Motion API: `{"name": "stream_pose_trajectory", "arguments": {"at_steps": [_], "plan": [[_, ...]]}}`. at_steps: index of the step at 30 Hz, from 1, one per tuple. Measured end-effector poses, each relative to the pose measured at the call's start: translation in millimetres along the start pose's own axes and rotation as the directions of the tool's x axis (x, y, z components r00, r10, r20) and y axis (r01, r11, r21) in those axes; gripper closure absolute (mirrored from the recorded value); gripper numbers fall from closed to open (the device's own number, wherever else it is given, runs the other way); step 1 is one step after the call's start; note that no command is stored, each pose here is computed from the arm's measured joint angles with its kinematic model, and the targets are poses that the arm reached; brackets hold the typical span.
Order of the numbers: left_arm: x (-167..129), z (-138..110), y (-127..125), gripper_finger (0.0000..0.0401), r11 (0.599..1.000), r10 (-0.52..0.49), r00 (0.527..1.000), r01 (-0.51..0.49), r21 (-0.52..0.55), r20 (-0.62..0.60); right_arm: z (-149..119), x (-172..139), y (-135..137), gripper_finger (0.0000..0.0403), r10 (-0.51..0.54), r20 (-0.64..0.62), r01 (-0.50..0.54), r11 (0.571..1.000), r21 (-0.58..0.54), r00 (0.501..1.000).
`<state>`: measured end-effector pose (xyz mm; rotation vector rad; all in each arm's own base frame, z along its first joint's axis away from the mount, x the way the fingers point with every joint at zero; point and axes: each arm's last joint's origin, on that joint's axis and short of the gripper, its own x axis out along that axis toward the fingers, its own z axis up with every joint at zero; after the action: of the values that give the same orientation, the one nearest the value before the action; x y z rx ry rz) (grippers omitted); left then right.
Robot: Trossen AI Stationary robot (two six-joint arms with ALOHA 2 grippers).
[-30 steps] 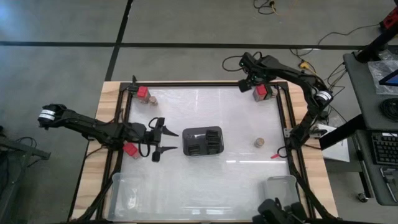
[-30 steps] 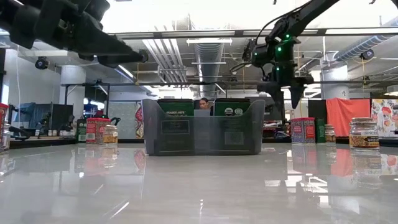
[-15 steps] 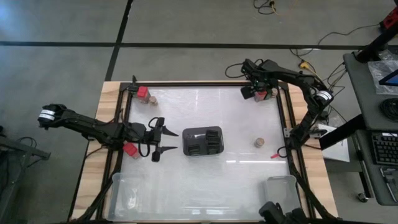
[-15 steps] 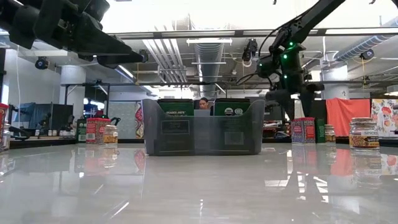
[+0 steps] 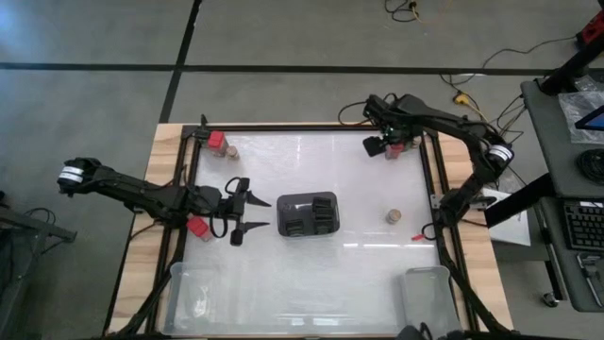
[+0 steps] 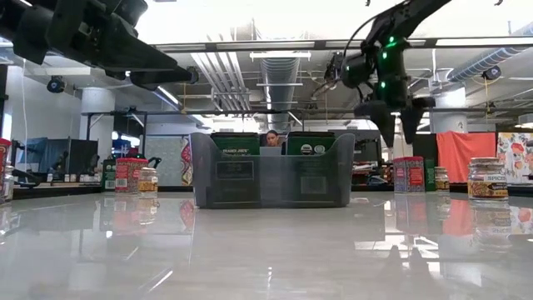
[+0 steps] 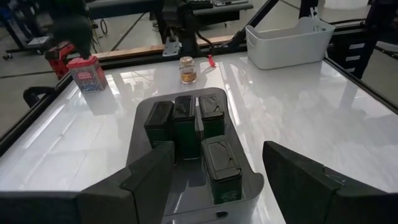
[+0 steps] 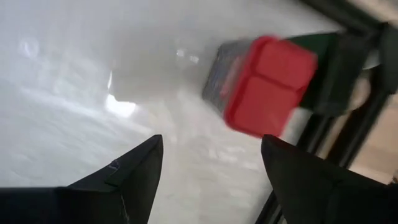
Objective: Sort spices by type
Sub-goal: Put the black seasoning can into the black bin
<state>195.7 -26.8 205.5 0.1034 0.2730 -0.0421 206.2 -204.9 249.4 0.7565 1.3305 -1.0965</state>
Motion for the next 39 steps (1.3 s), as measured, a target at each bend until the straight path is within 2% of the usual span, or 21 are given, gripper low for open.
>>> {"name": "stream_pose_trajectory", "arguments": {"at_steps": [3, 6, 10, 14, 18, 27, 33, 39], "plan": [[0.0, 0.0, 0.0, 0.0171, 1.0, 0.0, 1.0, 0.0, -0.01, 0.0, 6.0, -8.1, -9.7, 0.013, -0.065, 0.117, 0.053, 0.993, 0.102, 0.991], [0.0, 0.1, 0.0, 0.0171, 1.0, 0.0, 1.0, 0.0, -0.024, 0.0, 21.4, -4.7, -22.7, 0.013, -0.095, 0.202, 0.049, 0.974, 0.223, 0.975], [0.3, -0.1, 0.0, 0.0171, 0.999, 0.0, 1.0, 0.0, -0.042, -0.001, 41.1, 12.8, -32.6, 0.0142, -0.103, 0.23, 0.032, 0.956, 0.291, 0.968], [0.5, -0.4, -0.1, 0.0171, 0.998, -0.001, 1.0, 0.0, -0.059, -0.004, 52.7, 30.7, -46.6, 0.0155, -0.167, 0.153, 0.118, 0.95, 0.289, 0.974], [0.5, -0.4, -0.1, 0.0171, 0.997, -0.001, 1.0, 0.0, -0.081, -0.004, 60.4, 39.3, -53.6, 0.016, -0.197, 0.063, 0.178, 0.956, 0.233, 0.978], [0.5, 0.3, 0.0, 0.0171, 1.0, 0.001, 1.0, -0.001, -0.029, 0.008, 59.8, 35.3, -70.6, 0.0141, -0.151, -0.074, 0.163, 0.969, 0.188, 0.986], [0.4, 5.5, 0.3, 0.0171, 0.999, 0.004, 0.999, -0.006, 0.046, 0.047, 62.3, 39.1, -71.3, 0.0125, -0.12, -0.073, 0.131, 0.976, 0.171, 0.99], [0.8, 12.7, 0.8, 0.0171, 0.997, 0.004, 0.999, -0.007, 0.074, 0.043, 64.8, 47.7, -71.1, 0.0115, -0.121, -0.094, 0.135, 0.978, 0.158, 0.988]]}}
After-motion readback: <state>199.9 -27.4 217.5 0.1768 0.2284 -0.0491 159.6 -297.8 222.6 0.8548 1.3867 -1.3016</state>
